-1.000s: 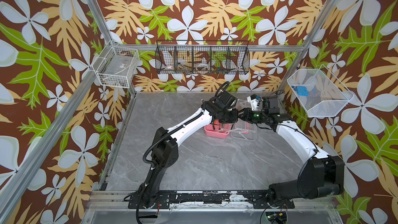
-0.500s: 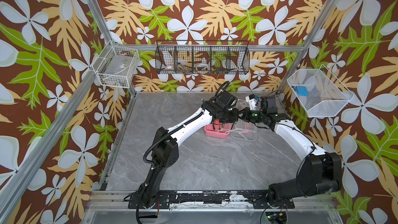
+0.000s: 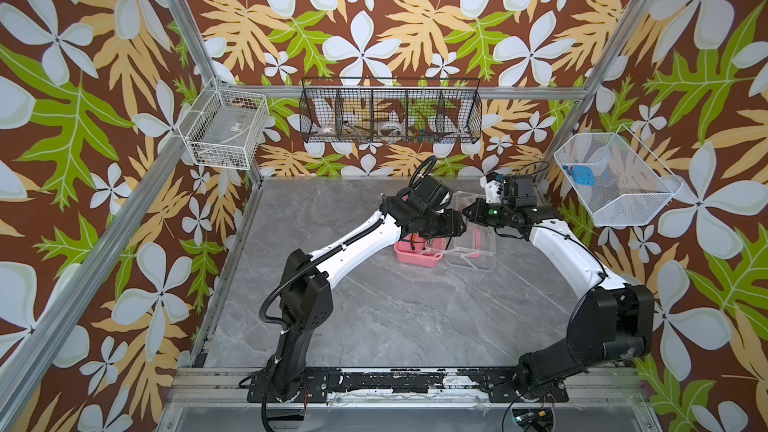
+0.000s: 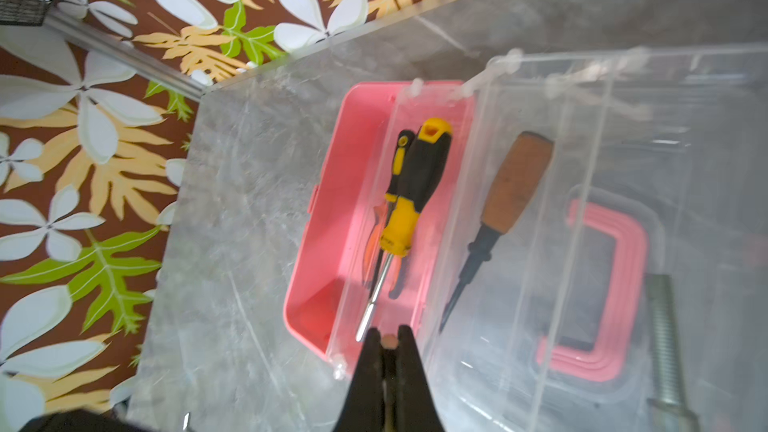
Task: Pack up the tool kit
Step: 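Open the left gripper to drop the gold hex key into the tray, then move the left gripper to the silver hex key and grasp it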
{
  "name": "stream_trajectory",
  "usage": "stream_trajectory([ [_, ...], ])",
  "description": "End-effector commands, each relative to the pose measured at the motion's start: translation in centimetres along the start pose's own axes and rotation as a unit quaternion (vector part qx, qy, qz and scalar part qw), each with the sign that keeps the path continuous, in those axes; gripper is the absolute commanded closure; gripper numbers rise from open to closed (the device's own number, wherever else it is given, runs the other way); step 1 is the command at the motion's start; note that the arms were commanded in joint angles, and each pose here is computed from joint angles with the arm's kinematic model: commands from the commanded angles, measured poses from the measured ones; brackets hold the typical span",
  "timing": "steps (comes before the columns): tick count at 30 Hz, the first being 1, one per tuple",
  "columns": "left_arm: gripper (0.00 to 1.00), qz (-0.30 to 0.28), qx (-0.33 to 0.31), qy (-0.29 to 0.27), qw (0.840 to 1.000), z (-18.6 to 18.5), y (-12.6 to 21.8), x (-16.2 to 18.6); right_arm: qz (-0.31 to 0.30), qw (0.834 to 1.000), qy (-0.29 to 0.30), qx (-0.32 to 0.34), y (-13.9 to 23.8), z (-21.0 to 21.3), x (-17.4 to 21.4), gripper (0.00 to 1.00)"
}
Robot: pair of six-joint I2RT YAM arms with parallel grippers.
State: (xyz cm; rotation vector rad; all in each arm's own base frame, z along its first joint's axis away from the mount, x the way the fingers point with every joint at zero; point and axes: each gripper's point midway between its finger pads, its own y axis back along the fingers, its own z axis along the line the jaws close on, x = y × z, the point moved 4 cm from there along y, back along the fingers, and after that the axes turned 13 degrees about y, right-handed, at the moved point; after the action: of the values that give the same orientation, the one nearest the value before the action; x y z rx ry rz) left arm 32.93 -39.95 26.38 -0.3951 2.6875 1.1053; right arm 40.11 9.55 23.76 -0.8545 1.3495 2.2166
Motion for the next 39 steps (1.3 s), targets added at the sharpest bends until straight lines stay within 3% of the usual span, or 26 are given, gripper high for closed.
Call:
stream_trajectory([
  [1,0.31,-0.043,-0.013,0.001,0.999,1.3,2.0,-0.9,0.029,0.998,0.018,0.058,-0.8,-1.8,0.9,1.00],
  [10,0.29,-0.084,-0.038,0.080,0.993,9.2,7.6,-1.3,0.067,0.996,0.011,0.066,-4.2,-2.9,1.5,0.93],
  [13,0.28,-0.092,-0.045,0.086,0.991,10.3,8.7,-1.0,0.067,0.995,0.010,0.068,-4.8,-3.1,1.1,0.85],
  [18,0.29,-0.103,-0.078,0.090,0.988,12.1,10.4,-0.7,0.066,0.995,0.014,0.071,-5.1,-3.2,0.1,0.61],
  [21,0.35,-0.111,-0.118,0.095,0.982,13.8,11.6,-0.1,0.052,0.995,0.019,0.079,-4.4,-3.0,-0.9,0.58],
  [24,0.52,-0.119,-0.165,0.116,0.972,16.6,13.1,1.1,0.027,0.992,0.071,0.098,-2.8,-1.2,-2.5,0.58],
  [26,0.54,-0.117,-0.205,0.143,0.961,19.2,14.1,2.5,0.016,0.986,0.123,0.115,-1.9,1.1,-3.1,0.58],
  [29,0.54,-0.111,-0.264,0.186,0.940,23.0,15.5,5.6,0.001,0.978,0.167,0.129,-1.0,4.1,-2.8,0.58],
  [32,0.46,-0.108,-0.292,0.238,0.920,26.3,16.6,9.3,-0.013,0.974,0.191,0.124,-0.3,6.7,-1.9,0.58],
  [37,0.42,-0.115,-0.341,0.293,0.886,30.6,17.5,13.5,-0.016,0.978,0.190,0.089,0.0,8.9,-0.6,0.58],
  [39,0.41,-0.111,-0.347,0.303,0.880,31.2,17.4,14.1,-0.018,0.979,0.188,0.081,0.2,9.1,-0.5,0.58],
])
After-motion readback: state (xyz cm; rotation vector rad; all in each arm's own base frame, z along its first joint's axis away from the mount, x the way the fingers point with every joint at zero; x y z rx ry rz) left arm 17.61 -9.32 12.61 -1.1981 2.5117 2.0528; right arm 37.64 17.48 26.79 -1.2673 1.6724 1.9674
